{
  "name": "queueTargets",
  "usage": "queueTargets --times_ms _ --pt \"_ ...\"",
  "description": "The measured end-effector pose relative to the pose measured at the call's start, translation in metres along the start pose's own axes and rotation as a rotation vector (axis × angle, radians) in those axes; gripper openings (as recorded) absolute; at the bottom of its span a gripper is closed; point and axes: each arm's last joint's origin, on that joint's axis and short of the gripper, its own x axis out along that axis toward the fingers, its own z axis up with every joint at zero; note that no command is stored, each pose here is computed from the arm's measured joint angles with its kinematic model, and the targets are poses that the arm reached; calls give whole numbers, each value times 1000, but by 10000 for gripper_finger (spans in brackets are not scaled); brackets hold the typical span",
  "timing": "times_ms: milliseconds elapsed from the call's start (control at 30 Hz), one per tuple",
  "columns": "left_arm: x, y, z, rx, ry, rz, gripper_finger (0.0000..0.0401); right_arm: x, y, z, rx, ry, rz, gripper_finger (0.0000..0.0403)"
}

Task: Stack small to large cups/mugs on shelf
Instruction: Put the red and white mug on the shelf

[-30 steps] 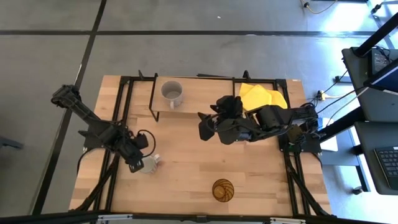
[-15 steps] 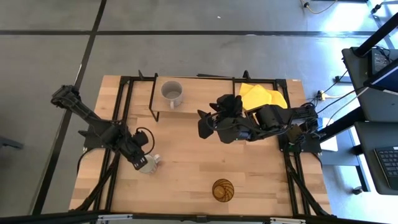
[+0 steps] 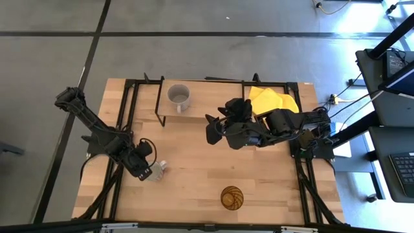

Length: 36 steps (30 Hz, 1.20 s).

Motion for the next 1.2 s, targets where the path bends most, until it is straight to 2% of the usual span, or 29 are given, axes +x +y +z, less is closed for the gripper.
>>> queueTargets --times_ms 200,367,467,633,700,800,1033,1200 --pt "9 6 -2 105 1 27 95 0 0 0 -3 1 0 272" --pt "9 6 -2 287 0 31 33 0 0 0 -1 1 -1 272" --pt "8 4 -1 431 -1 10 13 0 0 0 2 1 0 272" --pt "-7 -10 0 820 -92 -43 14 0 0 0 8 3 0 272" --pt "-16 -17 2 952 -148 -62 12 0 0 0 16 4 2 272" --pt "-23 -19 3 1127 -161 -58 12 0 0 -1 26 17 10 272" --pt "-15 -23 -1 1452 -36 -105 12 3 4 -6 6 113 76 272" --pt "0 -29 -3 1674 40 -63 12 10 9 -21 -1 155 94 272"
